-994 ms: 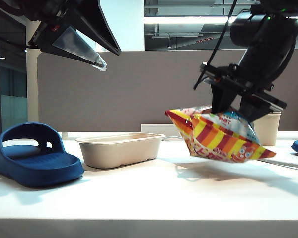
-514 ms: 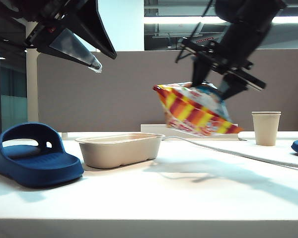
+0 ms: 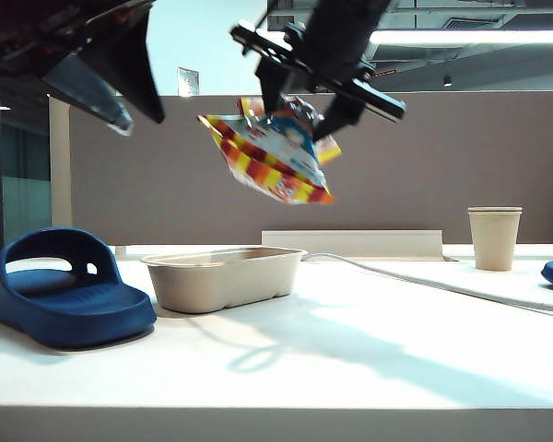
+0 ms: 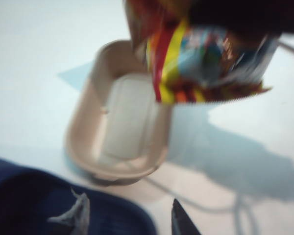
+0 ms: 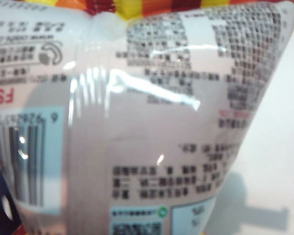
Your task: Pick up a bag of chips and put them in the box.
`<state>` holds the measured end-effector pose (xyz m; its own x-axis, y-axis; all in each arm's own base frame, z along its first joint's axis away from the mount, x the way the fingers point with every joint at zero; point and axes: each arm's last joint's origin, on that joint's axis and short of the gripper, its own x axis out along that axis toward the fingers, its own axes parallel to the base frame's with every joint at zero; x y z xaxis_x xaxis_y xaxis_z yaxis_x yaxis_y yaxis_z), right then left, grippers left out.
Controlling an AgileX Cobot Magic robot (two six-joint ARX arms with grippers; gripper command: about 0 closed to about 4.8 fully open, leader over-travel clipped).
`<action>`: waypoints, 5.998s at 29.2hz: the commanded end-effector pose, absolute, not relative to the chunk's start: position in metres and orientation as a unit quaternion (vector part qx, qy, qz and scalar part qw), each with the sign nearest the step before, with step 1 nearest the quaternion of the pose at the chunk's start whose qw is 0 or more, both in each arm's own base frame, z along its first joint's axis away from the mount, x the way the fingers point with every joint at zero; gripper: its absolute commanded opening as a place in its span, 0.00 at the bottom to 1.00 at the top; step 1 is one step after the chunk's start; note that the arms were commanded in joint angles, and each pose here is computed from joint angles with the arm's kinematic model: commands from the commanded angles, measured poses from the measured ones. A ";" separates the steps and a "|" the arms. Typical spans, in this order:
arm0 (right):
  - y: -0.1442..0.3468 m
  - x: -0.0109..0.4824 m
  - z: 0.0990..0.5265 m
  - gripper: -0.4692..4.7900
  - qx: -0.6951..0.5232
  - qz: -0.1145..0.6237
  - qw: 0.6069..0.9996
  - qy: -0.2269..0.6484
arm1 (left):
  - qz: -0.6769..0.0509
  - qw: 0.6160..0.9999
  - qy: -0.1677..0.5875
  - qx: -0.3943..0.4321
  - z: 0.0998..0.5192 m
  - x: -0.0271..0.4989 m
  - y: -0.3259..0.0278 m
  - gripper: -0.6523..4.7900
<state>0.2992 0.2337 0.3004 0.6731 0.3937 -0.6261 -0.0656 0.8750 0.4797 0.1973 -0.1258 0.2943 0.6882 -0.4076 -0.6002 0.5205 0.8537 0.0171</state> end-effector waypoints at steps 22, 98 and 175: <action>0.283 0.311 0.269 0.40 0.371 0.091 0.854 0.354 | -0.201 0.911 0.313 0.178 0.301 0.185 -0.100 0.51; 0.299 0.296 0.240 0.35 0.473 -0.011 0.776 0.418 | -0.188 0.944 0.252 0.102 0.324 0.178 -0.075 0.51; 0.234 0.262 0.334 0.64 0.123 0.101 0.931 0.327 | -0.222 0.937 0.254 0.093 0.324 0.175 -0.076 0.51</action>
